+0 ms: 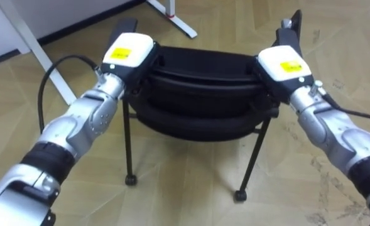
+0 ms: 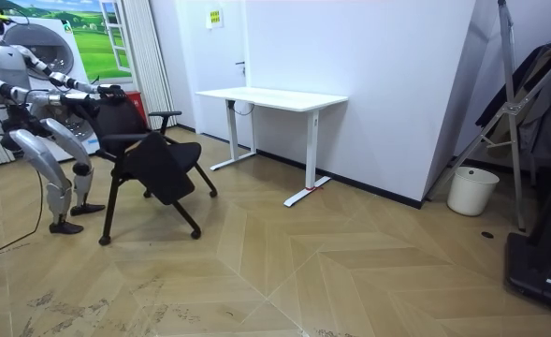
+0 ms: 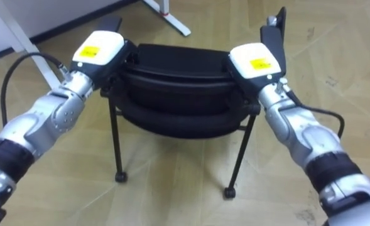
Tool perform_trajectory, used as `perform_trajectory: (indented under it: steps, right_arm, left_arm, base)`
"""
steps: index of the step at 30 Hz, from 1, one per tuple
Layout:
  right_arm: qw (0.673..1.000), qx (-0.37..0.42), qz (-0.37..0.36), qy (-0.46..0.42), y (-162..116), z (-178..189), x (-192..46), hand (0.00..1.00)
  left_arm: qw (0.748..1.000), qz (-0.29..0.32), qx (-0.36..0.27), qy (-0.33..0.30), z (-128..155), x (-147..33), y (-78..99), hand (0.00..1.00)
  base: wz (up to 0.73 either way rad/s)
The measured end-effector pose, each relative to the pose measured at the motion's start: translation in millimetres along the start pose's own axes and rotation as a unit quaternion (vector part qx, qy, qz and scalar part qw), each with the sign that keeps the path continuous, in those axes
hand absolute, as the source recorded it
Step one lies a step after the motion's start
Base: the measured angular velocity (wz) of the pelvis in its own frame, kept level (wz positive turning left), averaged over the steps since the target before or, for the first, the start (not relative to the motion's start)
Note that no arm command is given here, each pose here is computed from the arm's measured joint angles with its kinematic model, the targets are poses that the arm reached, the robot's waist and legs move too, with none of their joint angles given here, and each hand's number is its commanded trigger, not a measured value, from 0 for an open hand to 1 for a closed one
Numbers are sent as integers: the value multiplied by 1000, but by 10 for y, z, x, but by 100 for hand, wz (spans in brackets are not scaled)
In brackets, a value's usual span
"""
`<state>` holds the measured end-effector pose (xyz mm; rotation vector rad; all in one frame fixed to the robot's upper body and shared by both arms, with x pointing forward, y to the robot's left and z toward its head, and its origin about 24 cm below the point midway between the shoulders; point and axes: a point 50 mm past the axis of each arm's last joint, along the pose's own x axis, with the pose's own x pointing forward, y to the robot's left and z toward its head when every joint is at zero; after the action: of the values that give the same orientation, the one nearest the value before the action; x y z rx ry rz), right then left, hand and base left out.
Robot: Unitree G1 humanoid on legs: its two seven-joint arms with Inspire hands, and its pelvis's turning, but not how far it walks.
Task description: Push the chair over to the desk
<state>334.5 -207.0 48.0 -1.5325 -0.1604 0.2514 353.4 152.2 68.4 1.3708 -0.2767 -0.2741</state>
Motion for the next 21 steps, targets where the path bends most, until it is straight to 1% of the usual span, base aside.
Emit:
perform_trajectory:
  steps: [6,8,11,15,21]
  right_arm:
    - [1000,-12,-17,-3,-120,73,119,100]
    - [999,-20,-33,-5,-187,80,154,100]
    - [999,-29,-43,-13,-222,142,201,100]
    - [999,-22,-38,-21,-131,241,200,100]
    - [998,-29,-43,-19,-200,233,247,100]
  left_arm:
    - [1000,10,-6,16,-69,31,58,100]
    - [1000,19,-6,15,-84,64,129,100]
    - [999,27,-12,24,-141,52,144,100]
    - [999,20,-3,35,-226,3,118,100]
    - [999,34,-3,34,-214,23,150,100]
  base:
    - [-29]
    - [-13]
    - [-32]
    - [43]
    - [10]
